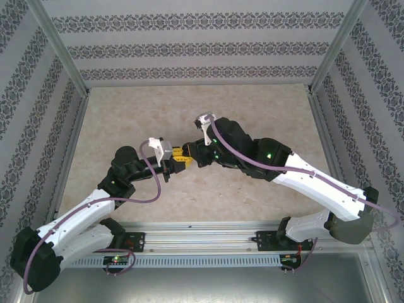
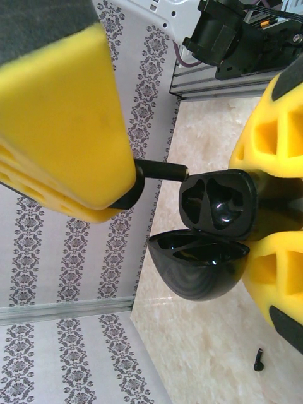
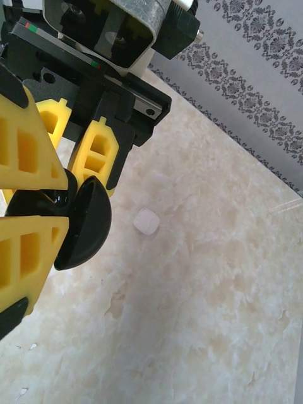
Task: Insert the wireless bluetooth earbuds into the charging case
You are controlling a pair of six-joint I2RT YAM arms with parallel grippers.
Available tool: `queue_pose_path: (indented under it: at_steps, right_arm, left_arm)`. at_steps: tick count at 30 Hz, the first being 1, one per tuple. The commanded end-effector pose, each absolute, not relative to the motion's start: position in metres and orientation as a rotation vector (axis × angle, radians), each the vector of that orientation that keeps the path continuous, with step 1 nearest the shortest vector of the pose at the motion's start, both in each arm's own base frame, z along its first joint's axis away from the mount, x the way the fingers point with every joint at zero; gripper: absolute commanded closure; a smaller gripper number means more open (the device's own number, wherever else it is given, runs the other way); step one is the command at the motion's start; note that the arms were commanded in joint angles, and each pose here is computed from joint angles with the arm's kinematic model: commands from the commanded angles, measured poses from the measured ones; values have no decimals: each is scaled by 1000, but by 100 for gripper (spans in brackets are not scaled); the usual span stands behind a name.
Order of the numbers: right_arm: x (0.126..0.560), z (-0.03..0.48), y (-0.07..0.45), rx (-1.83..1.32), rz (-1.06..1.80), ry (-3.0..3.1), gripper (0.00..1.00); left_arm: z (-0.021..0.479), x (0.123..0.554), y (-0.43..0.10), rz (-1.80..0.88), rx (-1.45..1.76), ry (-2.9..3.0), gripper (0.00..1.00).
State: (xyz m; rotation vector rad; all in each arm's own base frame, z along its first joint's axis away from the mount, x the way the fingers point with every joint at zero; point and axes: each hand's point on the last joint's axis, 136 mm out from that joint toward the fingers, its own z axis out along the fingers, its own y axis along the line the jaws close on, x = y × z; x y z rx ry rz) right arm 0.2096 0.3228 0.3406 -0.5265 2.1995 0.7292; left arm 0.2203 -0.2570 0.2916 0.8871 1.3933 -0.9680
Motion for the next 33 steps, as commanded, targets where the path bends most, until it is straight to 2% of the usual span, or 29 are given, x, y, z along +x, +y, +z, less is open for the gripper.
queue_pose_path:
  at_steps: [1, 23, 33]
  right_arm:
    - [212, 337, 325, -521, 706, 2194, 87]
    - [213, 312, 328, -511, 686, 2269, 87]
    - [214, 310, 322, -462, 672, 2286, 67]
  left_arm:
    - [306, 215, -259, -973, 897, 1321, 100]
    - [308, 213, -257, -967, 900, 1311, 100]
    - [308, 212, -257, -971, 897, 1311, 100]
